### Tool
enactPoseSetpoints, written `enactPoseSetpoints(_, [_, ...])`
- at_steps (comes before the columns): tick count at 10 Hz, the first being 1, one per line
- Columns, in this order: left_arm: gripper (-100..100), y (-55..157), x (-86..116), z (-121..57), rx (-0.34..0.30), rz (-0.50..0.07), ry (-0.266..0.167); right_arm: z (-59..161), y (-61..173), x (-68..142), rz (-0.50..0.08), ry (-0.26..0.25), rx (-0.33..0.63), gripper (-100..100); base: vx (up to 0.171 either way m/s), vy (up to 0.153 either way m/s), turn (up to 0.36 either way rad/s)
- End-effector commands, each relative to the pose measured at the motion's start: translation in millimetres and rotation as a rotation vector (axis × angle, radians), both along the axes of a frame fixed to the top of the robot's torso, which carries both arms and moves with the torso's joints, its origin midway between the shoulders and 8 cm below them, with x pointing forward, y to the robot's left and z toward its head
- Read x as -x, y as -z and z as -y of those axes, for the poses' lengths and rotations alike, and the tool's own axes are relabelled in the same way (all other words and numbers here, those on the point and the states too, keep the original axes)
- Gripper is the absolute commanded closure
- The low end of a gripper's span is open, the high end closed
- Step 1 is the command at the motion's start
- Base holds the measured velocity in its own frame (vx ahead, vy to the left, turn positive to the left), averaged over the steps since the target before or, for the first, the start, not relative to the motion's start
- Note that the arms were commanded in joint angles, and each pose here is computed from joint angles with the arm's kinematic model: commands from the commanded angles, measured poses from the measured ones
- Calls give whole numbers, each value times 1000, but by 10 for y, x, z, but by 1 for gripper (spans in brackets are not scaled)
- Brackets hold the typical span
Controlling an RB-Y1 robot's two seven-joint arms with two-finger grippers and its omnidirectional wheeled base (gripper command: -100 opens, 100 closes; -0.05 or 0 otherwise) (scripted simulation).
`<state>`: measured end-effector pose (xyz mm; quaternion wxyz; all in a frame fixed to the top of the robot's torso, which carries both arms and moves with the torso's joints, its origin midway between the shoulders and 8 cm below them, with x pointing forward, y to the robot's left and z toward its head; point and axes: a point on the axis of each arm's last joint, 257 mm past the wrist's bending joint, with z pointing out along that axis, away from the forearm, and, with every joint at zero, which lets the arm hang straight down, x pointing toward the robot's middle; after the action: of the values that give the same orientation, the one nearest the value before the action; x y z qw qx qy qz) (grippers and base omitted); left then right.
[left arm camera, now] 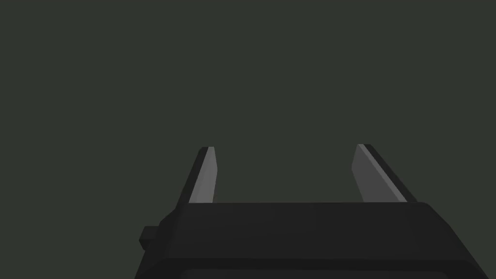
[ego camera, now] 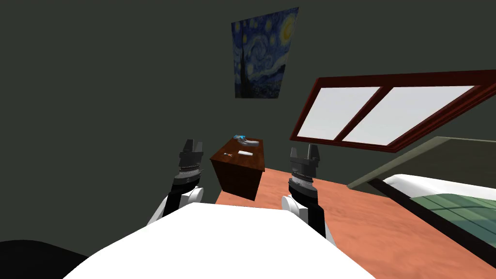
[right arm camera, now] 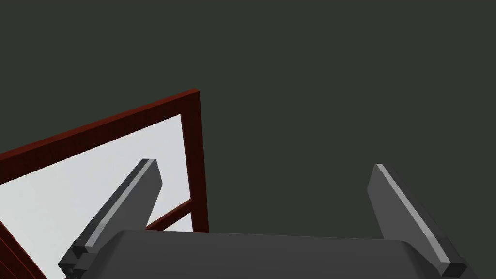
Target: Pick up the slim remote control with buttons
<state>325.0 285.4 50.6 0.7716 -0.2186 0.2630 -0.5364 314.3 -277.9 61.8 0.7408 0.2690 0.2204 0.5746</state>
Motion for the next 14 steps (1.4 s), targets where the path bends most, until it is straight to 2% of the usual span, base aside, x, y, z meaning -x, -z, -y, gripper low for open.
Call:
enactPoseSetpoints(1, [-100, 46, -41, -37, -1, -23, 16, 0, 0, 0, 0, 0, 0, 0, -19, 2, -77])
enactPoseSetpoints(3, [-100, 157, -130, -147, 17, -74, 42, 0, 0, 0, 0, 0, 0, 0, -44, 8, -147])
enactPoseSetpoints(5, [-100, 317, -246, -331, 59, -143, 71, 0, 0, 0, 0, 0, 0, 0, -56, -25, -183])
enactPoseSetpoints(6, [-100, 326, -254, -334, 60, -148, 70, 0, 0, 0, 0, 0, 0, 0, -34, -12, -82])
enactPoseSetpoints(8, [-100, 531, -384, -575, 119, -233, 93, 0, 0, 0, 0, 0, 0, 0, -57, -24, -185])
enactPoseSetpoints(9, [-100, 549, -397, -587, 127, -240, 94, 0, 0, 0, 0, 0, 0, 0, -40, -18, -130])
enactPoseSetpoints(10, [-100, 657, -456, -728, 165, -283, 104, 0, 0, 0, 0, 0, 0, 0, -58, -25, -191])
enactPoseSetpoints(12, [-100, 677, -469, -734, 169, -292, 103, 0, 0, 0, 0, 0, 0, 0, -12, -4, -33])
enactPoseSetpoints(13, [-100, 814, -538, -893, 214, -345, 110, 0, 0, 0, 0, 0, 0, 0, -32, -27, -105])
enactPoseSetpoints(14, [-100, 816, -538, -894, 215, -345, 110, 0, 0, 0, 0, 0, 0, 0, -33, -32, -107])
